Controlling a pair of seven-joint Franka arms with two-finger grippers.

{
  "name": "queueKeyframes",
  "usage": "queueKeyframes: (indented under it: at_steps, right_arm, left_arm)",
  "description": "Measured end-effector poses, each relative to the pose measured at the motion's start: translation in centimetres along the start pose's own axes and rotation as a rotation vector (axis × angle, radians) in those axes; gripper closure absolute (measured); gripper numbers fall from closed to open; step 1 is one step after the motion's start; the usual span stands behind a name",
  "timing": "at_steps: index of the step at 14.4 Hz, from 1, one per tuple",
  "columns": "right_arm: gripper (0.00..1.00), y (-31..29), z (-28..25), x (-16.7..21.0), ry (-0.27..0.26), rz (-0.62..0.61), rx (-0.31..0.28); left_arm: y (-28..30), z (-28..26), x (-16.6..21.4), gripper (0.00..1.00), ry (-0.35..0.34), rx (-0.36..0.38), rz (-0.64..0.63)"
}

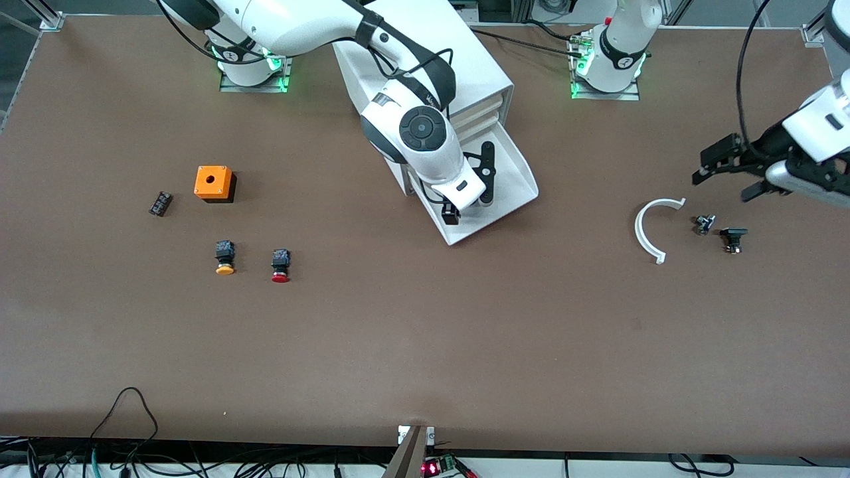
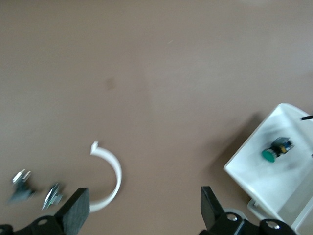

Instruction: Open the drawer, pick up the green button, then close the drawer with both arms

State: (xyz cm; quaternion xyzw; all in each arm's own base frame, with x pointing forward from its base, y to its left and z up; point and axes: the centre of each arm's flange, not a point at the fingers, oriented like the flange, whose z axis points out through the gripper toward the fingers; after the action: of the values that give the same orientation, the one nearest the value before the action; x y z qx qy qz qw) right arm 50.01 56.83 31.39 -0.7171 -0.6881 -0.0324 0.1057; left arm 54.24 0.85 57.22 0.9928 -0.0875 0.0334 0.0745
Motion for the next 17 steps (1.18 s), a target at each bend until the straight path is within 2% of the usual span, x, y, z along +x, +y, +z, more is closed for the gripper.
queueKeyframes:
  at_steps: [3, 7, 10, 17]
  right_arm:
    - [0.0, -0.2, 1.2, 0.0, -0.019, -0.056, 0.0]
    - [0.0, -1.4, 3.0, 0.7, -0.051, -0.114, -0.006]
    - [0.0, -2.4, 3.8, 1.4, -0.054, -0.128, 0.002]
    - [0.0, -3.1, 5.1, 1.8, -0.066, -0.126, 0.002]
  left_arm:
    - [0.7, -1.7, -0.3, 0.0, -0.038, 0.084, -0.091]
    - [0.3, -1.8, -0.7, 0.0, -0.066, 0.119, -0.225]
    - [0.3, -1.9, -0.9, 0.0, -0.077, 0.129, -0.284]
    - [-0.3, -2.3, -1.0, 0.0, -0.07, 0.13, -0.31]
